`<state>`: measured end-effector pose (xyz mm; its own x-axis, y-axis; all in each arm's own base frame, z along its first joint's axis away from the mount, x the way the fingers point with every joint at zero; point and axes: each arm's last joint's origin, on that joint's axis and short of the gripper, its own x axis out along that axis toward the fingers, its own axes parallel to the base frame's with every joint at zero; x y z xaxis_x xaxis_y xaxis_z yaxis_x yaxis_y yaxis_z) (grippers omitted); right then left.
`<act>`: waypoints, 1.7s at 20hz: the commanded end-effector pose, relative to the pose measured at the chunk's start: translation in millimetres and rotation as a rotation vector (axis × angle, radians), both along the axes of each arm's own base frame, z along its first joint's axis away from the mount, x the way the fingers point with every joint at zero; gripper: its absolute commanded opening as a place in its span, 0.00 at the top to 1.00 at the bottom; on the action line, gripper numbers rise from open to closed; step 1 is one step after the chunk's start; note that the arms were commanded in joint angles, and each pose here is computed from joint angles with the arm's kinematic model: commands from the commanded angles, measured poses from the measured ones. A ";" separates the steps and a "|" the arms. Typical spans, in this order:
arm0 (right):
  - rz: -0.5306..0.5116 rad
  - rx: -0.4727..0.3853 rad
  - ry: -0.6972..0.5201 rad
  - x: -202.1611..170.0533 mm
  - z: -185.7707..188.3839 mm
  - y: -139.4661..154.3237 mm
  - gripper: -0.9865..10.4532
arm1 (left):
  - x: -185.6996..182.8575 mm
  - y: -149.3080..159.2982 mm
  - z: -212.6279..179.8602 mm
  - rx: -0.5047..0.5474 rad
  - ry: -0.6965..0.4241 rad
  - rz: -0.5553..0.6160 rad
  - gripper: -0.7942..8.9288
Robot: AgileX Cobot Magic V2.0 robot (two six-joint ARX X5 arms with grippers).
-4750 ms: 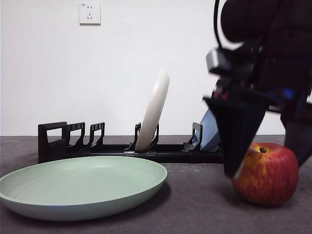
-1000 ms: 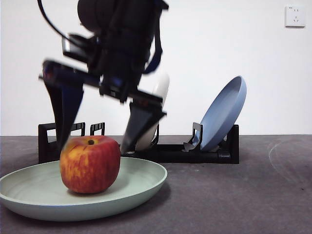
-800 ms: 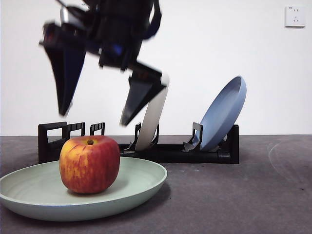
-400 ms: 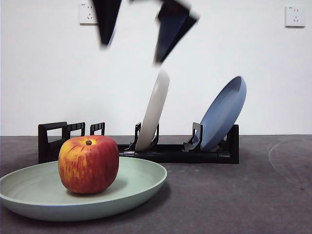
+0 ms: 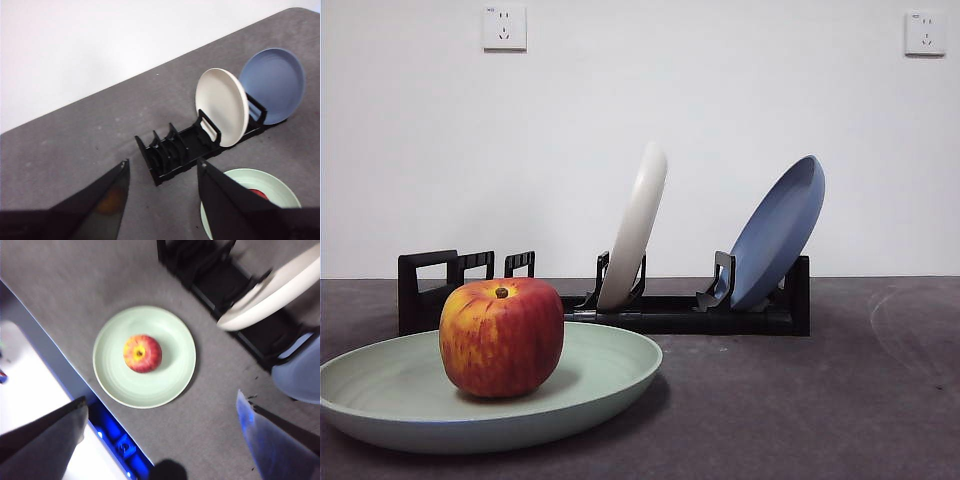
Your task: Take the green plate from the plate rack,put the plate on the table,take the apple from the table,put the apple in the plate
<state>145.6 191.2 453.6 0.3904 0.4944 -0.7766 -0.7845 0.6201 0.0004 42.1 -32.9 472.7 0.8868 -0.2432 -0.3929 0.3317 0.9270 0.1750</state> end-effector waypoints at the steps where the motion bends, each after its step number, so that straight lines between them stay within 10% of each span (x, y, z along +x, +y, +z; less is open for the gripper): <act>1: -0.031 0.044 -0.006 -15.7 11.4 -21.0 0.48 | -0.2 -1.0 -0.4 -0.035 0.019 -0.016 0.68; 12: 0.004 0.266 0.024 -79.9 20.5 -99.0 0.48 | 1.3 -12.4 -2.6 -0.078 0.121 -0.177 0.69; 19: -0.003 0.287 0.027 -93.4 11.8 -116.5 0.92 | 2.6 -20.0 -4.1 -0.093 0.180 -0.269 0.93; 34: -0.104 0.232 -0.046 -87.7 11.0 -115.5 0.92 | 4.8 -23.2 -4.2 -0.088 0.183 -0.267 0.92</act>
